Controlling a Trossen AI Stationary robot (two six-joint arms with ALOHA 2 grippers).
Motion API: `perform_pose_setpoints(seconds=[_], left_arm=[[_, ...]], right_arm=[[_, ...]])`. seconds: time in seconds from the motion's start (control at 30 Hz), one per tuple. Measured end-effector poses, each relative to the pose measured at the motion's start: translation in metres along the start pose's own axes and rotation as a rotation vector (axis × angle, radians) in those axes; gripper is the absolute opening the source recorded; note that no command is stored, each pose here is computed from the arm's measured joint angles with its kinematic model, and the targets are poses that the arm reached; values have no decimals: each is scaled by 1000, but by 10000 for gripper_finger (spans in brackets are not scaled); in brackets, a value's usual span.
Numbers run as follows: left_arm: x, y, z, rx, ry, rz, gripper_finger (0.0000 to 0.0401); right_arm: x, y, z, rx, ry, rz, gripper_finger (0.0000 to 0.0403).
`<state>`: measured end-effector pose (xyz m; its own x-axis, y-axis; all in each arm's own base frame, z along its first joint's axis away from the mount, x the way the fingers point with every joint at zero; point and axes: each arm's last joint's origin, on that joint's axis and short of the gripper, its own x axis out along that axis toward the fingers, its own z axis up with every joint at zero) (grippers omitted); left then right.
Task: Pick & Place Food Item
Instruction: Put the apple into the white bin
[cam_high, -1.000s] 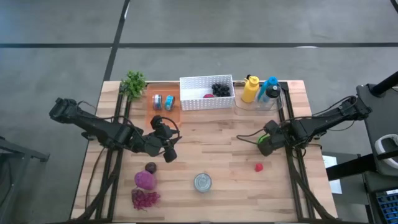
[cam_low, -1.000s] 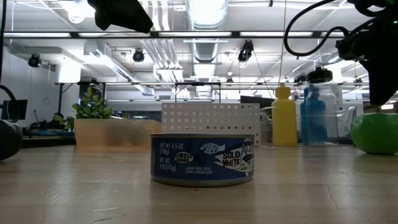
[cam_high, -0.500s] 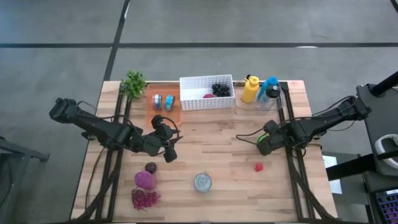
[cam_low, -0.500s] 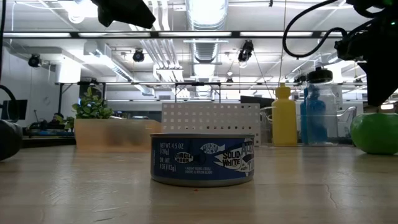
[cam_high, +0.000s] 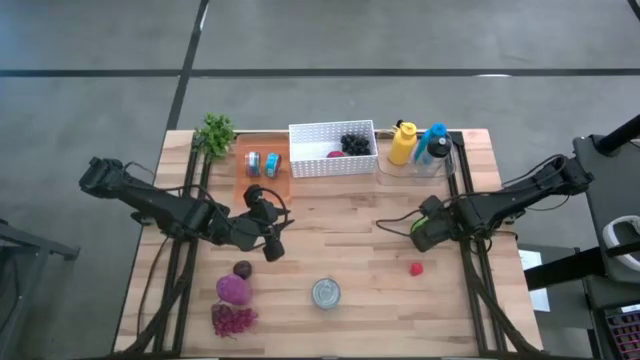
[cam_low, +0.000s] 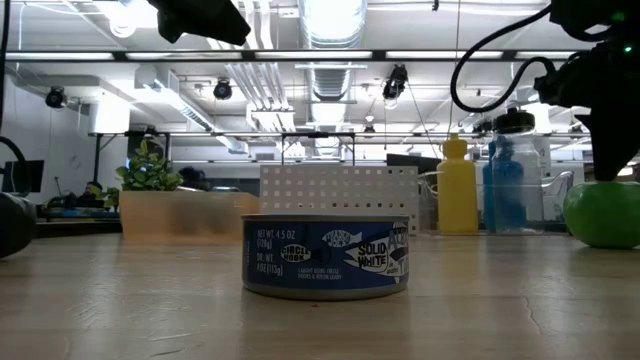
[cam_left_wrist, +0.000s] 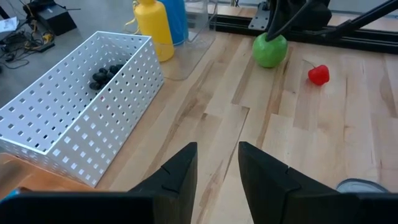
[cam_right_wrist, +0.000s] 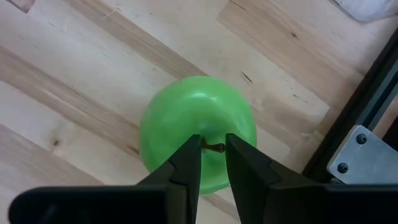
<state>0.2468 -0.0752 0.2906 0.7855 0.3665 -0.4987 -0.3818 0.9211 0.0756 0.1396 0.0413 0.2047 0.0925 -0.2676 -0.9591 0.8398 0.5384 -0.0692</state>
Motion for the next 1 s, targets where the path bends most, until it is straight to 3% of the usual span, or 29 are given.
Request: perform_pose_setpoints(seconds=[0.43, 0.77, 1.0], left_arm=[[0, 0, 0, 0, 1, -2, 118], [0, 0, 0, 0, 1, -2, 118], [0, 0, 0, 0, 1, -2, 118]], right_arm=[[2, 2, 0, -11, 3, -14, 13], [2, 2, 0, -18, 1, -7, 10], [-11, 6, 5, -36, -17, 59, 9]])
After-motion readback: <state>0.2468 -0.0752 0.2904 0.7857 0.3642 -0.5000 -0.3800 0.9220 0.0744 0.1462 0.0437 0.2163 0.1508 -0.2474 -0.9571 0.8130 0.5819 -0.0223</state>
